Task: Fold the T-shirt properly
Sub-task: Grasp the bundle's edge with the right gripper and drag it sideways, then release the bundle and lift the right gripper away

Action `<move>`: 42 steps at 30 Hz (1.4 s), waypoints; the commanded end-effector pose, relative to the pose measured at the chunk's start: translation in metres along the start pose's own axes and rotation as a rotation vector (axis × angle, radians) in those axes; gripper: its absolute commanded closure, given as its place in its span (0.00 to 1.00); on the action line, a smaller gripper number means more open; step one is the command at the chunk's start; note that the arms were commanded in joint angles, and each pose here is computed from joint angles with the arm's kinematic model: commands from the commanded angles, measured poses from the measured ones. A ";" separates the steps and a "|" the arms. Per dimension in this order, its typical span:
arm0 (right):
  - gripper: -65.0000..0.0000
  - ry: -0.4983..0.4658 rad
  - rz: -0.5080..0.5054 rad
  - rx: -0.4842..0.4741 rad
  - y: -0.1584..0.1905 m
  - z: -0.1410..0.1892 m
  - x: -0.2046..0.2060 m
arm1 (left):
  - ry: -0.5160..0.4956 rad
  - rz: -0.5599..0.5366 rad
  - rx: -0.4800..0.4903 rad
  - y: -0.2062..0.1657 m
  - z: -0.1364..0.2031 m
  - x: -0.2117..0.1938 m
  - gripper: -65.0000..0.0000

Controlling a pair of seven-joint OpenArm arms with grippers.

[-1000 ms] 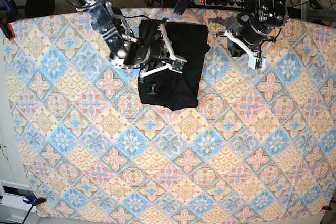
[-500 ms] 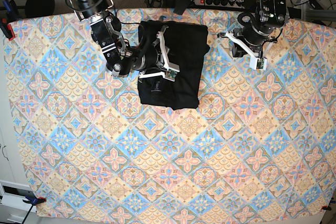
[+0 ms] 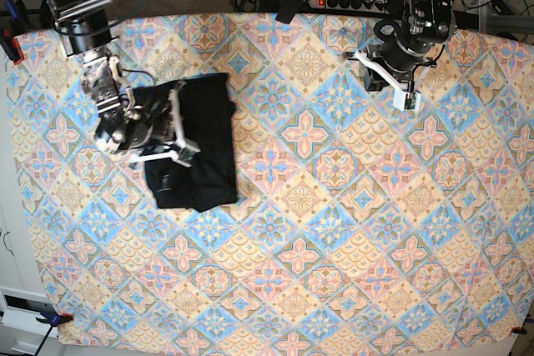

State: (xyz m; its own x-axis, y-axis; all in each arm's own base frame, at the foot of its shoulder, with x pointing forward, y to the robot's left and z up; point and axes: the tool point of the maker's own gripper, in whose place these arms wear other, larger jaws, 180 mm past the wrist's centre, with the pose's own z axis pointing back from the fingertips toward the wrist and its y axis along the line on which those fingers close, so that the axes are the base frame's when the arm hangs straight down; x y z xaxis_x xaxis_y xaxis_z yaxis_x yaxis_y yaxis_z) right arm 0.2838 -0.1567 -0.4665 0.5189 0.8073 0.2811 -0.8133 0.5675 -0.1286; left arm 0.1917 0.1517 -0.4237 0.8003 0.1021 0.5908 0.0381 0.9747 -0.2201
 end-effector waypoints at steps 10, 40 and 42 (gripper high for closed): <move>0.91 0.068 -0.084 -0.144 -0.074 0.024 -0.027 | -0.034 -0.006 -0.007 -0.002 0.003 0.010 0.99; 0.91 0.103 -0.103 -0.170 -0.004 0.062 -0.077 | -0.058 0.049 -0.064 -0.010 0.004 0.016 0.99; 0.91 0.116 -0.088 -0.136 0.006 0.053 -0.078 | -0.058 0.049 -0.064 -0.010 0.004 0.016 0.99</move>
State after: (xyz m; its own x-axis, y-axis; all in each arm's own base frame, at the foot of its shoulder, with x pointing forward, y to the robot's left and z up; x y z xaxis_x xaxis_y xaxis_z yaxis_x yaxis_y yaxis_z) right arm 0.2185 -0.2214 -0.4441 0.6256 0.7600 0.1764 -0.7284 0.6499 -0.2169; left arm 0.1947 0.1449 -0.4180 0.7888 0.1620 0.5930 0.0257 0.9551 -0.2950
